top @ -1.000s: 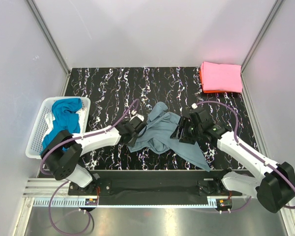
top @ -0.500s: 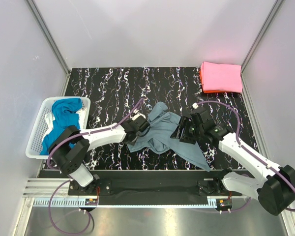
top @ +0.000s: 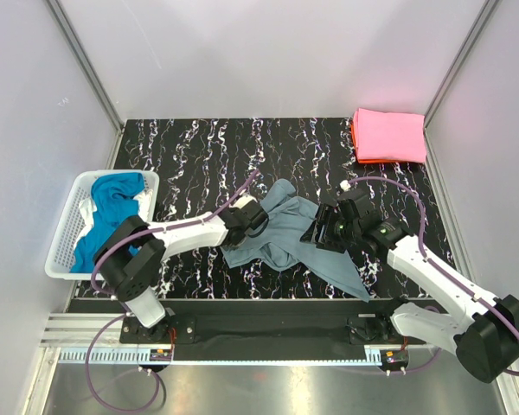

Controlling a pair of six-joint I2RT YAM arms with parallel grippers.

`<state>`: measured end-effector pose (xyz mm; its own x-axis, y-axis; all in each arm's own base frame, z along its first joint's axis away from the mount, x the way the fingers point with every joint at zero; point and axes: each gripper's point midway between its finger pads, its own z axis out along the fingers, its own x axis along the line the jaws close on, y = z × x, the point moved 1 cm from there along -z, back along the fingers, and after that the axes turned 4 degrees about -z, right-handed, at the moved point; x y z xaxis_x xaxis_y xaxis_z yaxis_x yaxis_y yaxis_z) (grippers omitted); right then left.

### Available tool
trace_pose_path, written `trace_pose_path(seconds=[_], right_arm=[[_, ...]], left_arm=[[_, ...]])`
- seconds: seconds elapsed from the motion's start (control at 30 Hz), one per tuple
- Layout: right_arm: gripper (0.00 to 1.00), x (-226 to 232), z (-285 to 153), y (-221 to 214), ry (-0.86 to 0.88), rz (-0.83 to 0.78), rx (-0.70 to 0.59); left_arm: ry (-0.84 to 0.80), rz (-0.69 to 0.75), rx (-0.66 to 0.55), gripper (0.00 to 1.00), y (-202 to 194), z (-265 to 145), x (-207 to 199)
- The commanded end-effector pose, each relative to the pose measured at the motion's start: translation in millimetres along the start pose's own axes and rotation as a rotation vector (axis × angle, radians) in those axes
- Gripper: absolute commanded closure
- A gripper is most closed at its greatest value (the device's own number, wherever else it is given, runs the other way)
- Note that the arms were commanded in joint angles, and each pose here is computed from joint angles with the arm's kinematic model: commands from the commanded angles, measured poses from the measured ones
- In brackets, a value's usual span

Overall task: Fold and stack the t-shirts
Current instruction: Flatten the tshirt out

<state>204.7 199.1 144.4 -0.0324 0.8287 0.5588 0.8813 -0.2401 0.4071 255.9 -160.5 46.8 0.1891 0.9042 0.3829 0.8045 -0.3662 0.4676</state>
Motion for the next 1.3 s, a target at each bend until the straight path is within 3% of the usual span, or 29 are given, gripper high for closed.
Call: trace_pose_path(seconds=[0.0,1.27], right_arm=[[0.36,8,-5,6,0.029,-0.028,-0.028],[0.35,17,-10,16,0.043,-0.050,-0.051]], left_arm=[[0.060,-0.017,-0.040,0.60,15,-3,7],[0.096,-0.027,-0.043,0.59,42,13,16]])
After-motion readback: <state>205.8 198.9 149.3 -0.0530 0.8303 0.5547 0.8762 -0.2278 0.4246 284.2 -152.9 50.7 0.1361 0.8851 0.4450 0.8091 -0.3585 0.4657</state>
